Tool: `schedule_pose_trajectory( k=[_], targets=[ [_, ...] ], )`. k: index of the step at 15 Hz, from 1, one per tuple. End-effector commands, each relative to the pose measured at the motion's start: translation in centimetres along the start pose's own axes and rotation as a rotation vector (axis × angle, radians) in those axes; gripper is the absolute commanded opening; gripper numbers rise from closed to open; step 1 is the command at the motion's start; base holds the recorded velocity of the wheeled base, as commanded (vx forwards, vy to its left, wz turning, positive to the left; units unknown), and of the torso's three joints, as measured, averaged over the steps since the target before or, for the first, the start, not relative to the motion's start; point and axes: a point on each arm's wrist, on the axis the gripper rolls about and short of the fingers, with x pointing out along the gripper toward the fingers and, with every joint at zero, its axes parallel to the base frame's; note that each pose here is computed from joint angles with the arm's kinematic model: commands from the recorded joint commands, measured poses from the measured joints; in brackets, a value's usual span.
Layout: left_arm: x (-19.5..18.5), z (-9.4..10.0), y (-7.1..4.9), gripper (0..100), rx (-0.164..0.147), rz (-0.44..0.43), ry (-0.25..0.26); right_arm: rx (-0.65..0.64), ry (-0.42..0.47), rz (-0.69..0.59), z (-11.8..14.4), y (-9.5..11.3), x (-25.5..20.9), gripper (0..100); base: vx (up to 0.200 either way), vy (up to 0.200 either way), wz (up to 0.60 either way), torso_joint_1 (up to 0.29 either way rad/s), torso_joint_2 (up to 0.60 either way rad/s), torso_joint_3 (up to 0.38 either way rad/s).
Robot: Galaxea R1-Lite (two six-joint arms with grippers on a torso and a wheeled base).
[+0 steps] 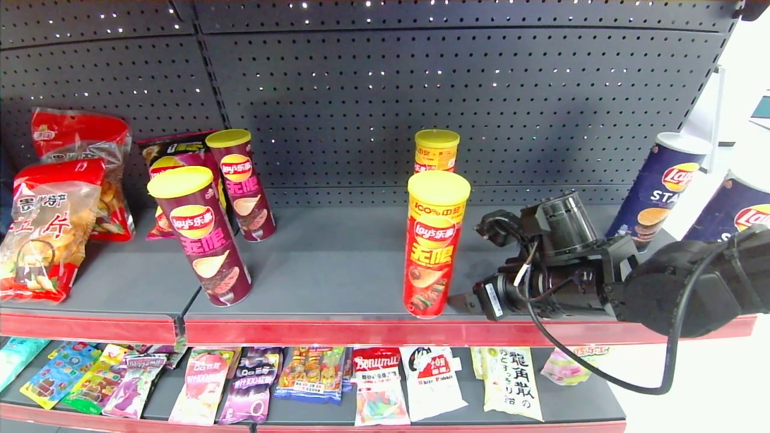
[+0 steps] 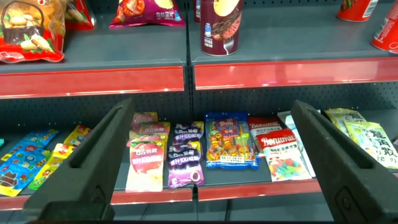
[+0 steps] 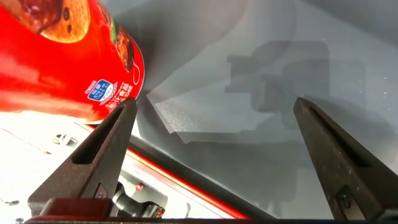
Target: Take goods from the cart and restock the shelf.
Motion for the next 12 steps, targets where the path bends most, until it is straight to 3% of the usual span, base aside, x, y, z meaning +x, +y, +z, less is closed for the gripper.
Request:
schedule_pose_trajectory(
  k=[1,6,10,12],
  targets=[
    [0.0,0.0,0.0,100,-0.001,0.001,0.001,-0.001,0.001,0.001,0.0,0.1,0.0,100,0.000,0.000,0.00,0.000,0.00,0.000],
    [0.0,0.0,0.0,100,-0.001,0.001,0.001,0.007,-0.002,-0.007,-0.3,-0.3,-0.7,100,0.000,0.000,0.00,0.000,0.00,0.000],
    [0.0,0.0,0.0,100,0.001,-0.001,0.001,0.032,-0.087,-0.050,-2.9,-1.4,-8.2,100,0.000,0.000,0.00,0.000,0.00,0.000],
    [0.0,0.0,0.0,100,0.001,0.001,0.001,0.052,-0.190,-0.084,-4.1,-2.2,-12.7,100,0.000,0.000,0.00,0.000,0.00,0.000]
  ],
)
